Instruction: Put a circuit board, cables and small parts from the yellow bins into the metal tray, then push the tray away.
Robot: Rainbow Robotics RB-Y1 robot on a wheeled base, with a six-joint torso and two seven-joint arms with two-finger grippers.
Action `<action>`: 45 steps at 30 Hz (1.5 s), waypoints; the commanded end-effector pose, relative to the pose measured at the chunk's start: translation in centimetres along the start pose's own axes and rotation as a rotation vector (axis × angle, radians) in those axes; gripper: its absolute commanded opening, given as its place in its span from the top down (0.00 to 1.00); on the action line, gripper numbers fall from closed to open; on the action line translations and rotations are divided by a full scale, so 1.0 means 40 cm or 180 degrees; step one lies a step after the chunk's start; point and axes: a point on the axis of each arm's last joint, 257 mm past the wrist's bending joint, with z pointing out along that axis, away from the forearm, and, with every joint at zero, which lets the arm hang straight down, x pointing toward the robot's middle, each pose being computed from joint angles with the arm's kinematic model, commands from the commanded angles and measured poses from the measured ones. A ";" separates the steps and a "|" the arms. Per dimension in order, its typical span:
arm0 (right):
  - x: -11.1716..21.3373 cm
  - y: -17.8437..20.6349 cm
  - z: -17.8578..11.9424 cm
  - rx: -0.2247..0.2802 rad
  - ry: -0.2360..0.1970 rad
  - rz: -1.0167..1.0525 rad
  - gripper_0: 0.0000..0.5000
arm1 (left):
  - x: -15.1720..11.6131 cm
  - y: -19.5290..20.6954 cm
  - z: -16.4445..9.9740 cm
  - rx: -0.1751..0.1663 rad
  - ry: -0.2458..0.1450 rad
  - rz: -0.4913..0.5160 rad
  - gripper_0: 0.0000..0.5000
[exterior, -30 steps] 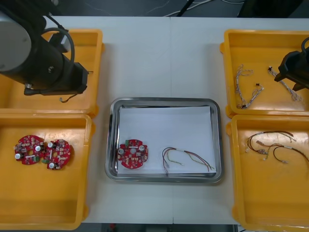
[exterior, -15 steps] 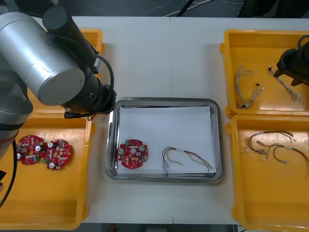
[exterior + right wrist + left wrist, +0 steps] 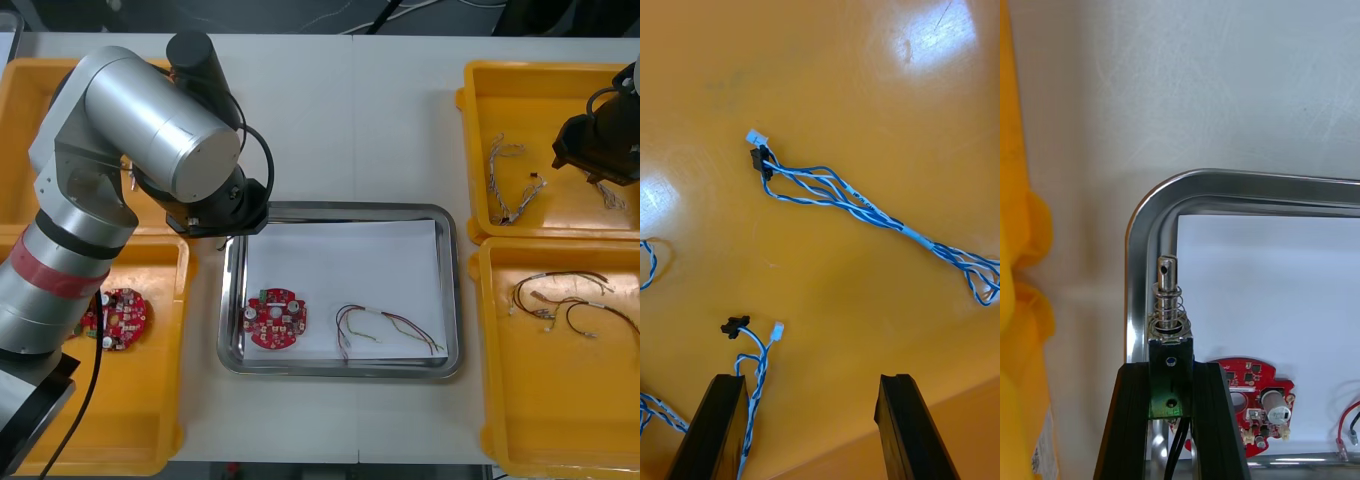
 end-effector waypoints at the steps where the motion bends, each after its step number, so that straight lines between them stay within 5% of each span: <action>1: -0.047 0.055 -0.039 -0.0144 -0.0141 -0.0024 0.00 | -0.045 -0.074 -0.041 0.0134 -0.0097 0.0355 1.00; 22: 0.036 0.149 0.050 -0.0189 -0.0035 -0.0122 0.00 | -0.029 -0.103 0.027 -0.0009 0.0053 0.0677 1.00; 45: 0.075 0.127 0.101 -0.0058 0.0078 -0.0160 0.04 | 0.014 -0.097 0.110 -0.0028 -0.0050 0.0829 1.00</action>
